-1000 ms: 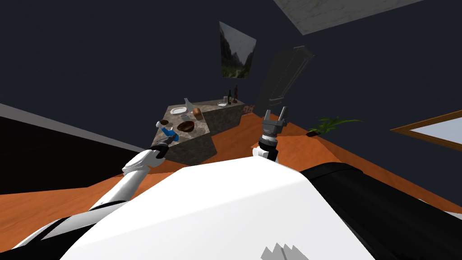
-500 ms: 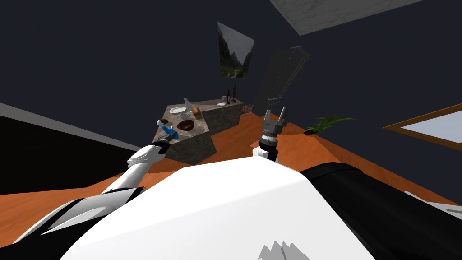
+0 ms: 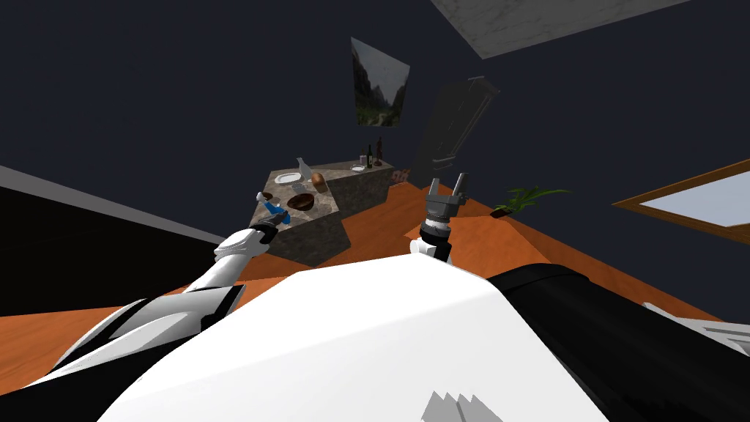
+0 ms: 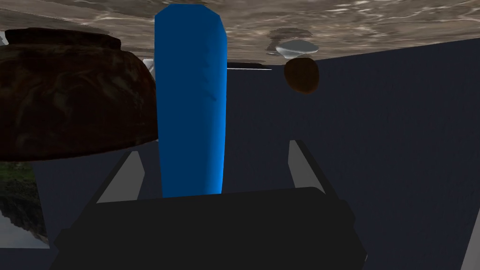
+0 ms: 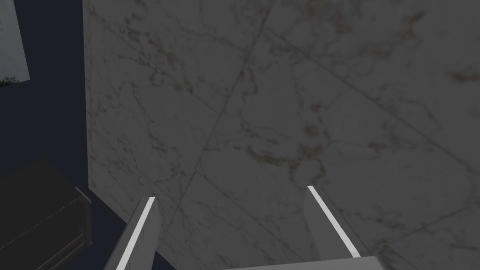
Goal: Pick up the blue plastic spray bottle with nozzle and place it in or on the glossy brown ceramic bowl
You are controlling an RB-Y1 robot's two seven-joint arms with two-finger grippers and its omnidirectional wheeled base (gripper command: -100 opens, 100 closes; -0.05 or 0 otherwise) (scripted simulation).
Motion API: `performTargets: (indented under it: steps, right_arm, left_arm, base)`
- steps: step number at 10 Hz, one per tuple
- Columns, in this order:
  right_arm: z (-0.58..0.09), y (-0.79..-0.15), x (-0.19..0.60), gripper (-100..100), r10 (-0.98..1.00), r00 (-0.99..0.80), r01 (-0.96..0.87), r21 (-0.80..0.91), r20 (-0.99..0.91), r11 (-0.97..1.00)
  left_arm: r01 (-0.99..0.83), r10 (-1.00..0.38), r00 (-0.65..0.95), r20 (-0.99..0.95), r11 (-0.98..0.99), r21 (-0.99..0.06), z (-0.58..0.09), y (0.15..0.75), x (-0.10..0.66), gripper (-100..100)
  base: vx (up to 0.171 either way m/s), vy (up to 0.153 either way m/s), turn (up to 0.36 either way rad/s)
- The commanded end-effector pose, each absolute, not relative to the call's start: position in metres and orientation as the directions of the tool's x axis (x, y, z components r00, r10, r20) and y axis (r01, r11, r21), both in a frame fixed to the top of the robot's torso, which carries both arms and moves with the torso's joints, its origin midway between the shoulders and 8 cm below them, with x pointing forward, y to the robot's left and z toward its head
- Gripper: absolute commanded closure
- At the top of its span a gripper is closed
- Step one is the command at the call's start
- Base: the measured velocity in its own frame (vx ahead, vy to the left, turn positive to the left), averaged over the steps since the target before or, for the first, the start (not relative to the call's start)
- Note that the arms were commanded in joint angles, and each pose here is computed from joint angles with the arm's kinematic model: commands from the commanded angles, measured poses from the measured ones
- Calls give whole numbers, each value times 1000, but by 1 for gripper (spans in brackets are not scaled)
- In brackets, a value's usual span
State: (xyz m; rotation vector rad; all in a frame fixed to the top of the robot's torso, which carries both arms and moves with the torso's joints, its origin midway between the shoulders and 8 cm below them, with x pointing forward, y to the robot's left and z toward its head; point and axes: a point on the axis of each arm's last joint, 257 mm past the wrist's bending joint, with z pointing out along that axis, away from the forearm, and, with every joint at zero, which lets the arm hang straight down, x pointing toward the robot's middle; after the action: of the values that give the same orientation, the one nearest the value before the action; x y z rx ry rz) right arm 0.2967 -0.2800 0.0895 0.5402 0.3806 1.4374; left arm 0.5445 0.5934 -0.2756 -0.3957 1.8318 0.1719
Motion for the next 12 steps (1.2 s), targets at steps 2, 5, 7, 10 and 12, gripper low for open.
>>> performTargets:
  steps: [2, 5, 7, 10, 12]
  right_arm:
    - [90, -280, 297, 0, 992, 107, -825, 563, 73, 47]
    - [90, -280, 297, 0, 992, 107, -825, 562, 73, 47]
    - [90, -280, 297, 0, 992, 107, -825, 563, 73, 47]
    - [89, -280, 297, 0, 992, 107, -825, 563, 73, 48]
    - [89, -280, 297, 0, 992, 107, -825, 563, 73, 48]
  left_arm:
    - [-377, -201, -232, -952, 921, -102, -263, 601, 560, -100]
    - [-362, -211, -248, -945, 925, -112, -260, 595, 575, -100]
    - [-369, -198, -241, -950, 924, -99, -247, 598, 586, -100]
    - [-413, -220, -241, -945, 905, -105, -251, 615, 579, -100]
    - [-375, -200, -282, -938, 923, -84, -253, 602, 590, -100]
  base:
    - [-57, -13, 2]
    - [-84, -17, -43]
    - [-49, -10, 2]
    - [13, 5, -2]
    - [-61, -11, -45]
